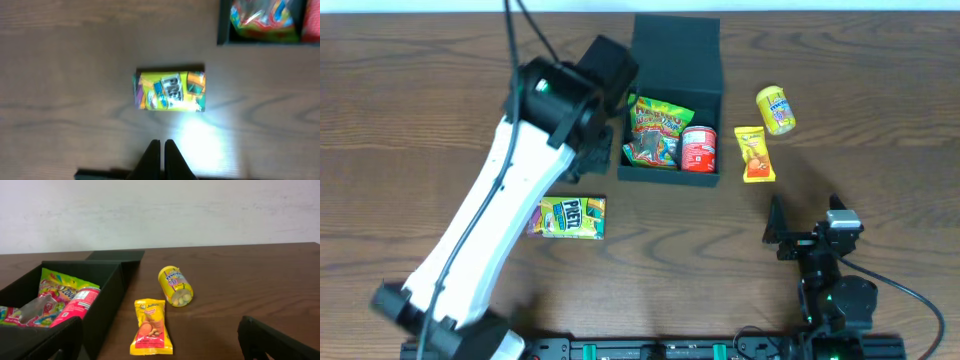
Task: Pack container
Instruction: 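Lower the left gripper onto the Pretz box and grasp it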
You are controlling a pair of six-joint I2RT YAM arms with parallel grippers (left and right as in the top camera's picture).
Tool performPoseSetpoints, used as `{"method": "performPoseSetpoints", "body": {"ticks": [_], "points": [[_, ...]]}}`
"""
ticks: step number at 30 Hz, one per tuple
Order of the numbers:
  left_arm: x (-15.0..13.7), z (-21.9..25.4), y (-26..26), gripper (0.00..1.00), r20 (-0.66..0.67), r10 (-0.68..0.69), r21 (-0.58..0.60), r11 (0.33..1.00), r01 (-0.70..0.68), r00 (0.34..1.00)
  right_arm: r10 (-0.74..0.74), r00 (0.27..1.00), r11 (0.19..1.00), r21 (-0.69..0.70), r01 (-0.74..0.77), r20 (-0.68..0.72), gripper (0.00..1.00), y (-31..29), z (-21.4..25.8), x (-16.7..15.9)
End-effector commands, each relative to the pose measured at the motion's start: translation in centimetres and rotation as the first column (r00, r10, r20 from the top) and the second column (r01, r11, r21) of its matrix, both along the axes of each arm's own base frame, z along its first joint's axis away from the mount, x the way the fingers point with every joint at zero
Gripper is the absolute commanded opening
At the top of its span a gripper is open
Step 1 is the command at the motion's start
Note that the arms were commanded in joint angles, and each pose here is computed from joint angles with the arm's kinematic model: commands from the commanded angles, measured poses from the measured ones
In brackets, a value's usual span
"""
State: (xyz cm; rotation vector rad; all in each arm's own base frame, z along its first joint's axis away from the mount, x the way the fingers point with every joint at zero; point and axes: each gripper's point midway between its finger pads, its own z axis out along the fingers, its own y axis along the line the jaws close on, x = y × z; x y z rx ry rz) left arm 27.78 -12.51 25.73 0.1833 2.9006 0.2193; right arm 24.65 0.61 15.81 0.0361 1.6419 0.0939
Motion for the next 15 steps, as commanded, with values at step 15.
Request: {"method": "performPoseSetpoints", "body": {"ticks": [15], "points": [[-10.7,-7.6,-2.1,0.46,0.054,-0.625,-0.295,0.735,0.610,0.779,-0.009,1.000,1.000,0.009,0.009,-0.004,0.99,-0.2,-0.1,0.0]]}}
